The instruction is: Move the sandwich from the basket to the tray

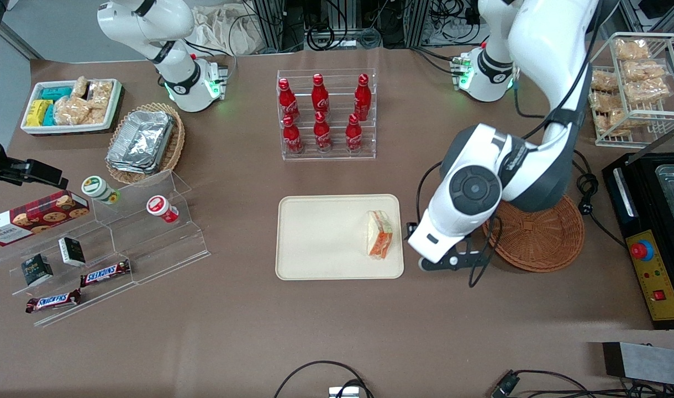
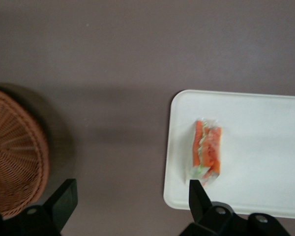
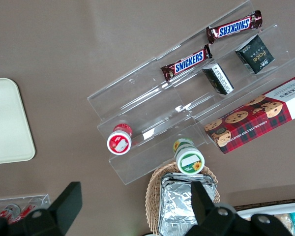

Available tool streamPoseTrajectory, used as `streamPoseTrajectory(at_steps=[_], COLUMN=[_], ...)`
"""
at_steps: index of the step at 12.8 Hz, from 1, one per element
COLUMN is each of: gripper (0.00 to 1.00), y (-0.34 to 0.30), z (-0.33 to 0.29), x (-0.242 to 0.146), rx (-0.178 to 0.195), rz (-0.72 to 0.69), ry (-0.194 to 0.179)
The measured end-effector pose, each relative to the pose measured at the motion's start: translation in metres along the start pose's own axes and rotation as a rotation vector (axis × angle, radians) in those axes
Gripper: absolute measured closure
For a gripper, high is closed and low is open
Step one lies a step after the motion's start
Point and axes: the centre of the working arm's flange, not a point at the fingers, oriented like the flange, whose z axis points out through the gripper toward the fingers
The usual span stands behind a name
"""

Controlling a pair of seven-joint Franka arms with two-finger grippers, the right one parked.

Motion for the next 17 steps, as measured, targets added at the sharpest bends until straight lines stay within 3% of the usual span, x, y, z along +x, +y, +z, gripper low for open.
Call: streamPoseTrajectory(at_steps=[1, 4, 6, 13, 17], gripper=[0.00, 0.00, 0.00, 0.00, 0.00], y=[-0.005, -0.033, -0.071, -0.210, -0.223], z=[-0.001, -0.005, -0.018, -0.057, -0.099], x=[-0.016, -0.073, -0.097, -0.084, -0.075], rx=[0.014, 0.025, 0.010, -0.019, -0.029], rz=[0.006, 0.030, 0.084, 0.218, 0.237], ry=[0.000, 0.048, 0.035, -0.075, -0.028])
